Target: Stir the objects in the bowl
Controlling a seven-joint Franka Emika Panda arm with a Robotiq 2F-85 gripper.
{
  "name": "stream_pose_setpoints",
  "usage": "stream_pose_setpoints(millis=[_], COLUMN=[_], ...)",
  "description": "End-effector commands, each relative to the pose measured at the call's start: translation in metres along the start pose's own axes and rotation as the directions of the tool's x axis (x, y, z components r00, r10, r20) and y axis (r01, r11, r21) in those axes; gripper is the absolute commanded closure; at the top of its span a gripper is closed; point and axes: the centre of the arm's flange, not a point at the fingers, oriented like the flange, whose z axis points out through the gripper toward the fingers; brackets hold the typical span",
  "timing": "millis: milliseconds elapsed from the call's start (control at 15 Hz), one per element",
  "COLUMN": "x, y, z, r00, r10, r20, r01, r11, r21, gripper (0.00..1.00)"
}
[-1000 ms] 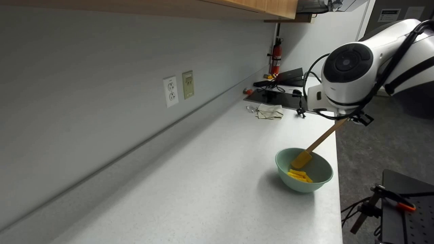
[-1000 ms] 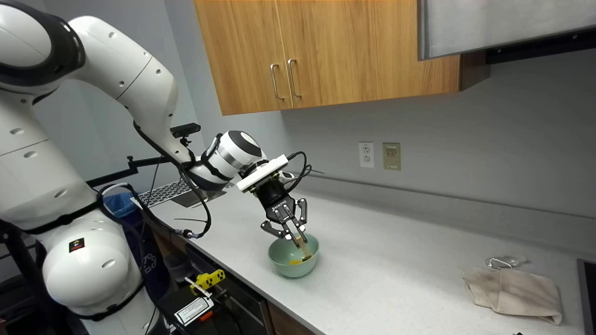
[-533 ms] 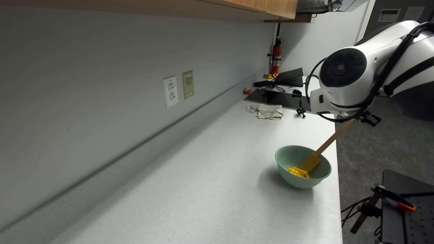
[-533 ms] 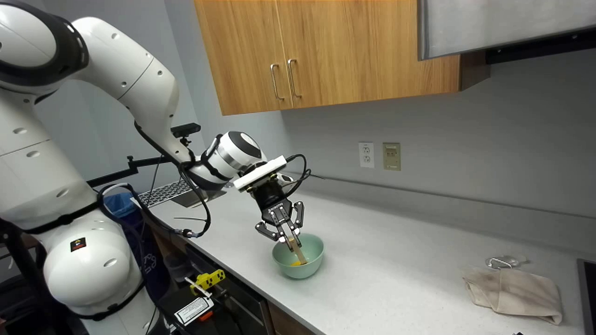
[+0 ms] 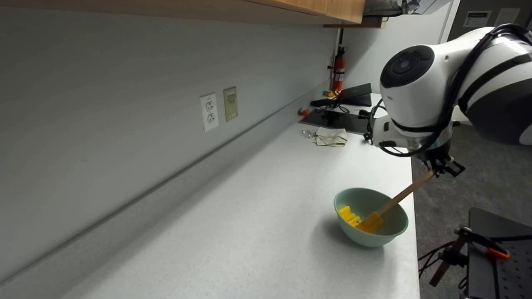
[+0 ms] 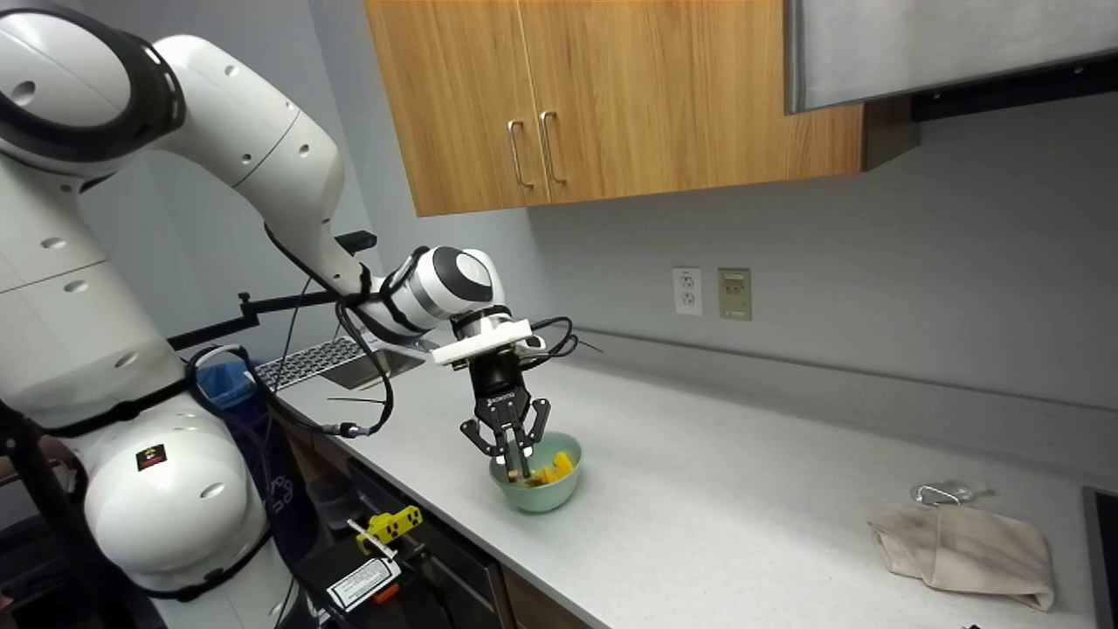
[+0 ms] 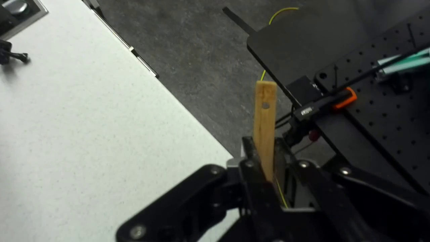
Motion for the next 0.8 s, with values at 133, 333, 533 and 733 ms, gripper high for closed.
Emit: stream_pose_setpoints(millis=[133,333,533,733], x=[0.013,0.007,-0.002,-0.008], y=[0.009,0.009,0.008,0.010], z=[-0.010,-0.017,-0.023,-0.029], r00=[0.983,0.980,0.985,0.990], r10=[0.030,0.035,0.028,0.028], r20=[-0.183,-0.194,-0.170,-0.140], r01=[-0.025,-0.038,-0.034,-0.038], r11=[0.999,0.999,0.999,0.997], r21=[0.025,-0.015,-0.036,-0.072], gripper=[0.96,0.96,0.96,0.96])
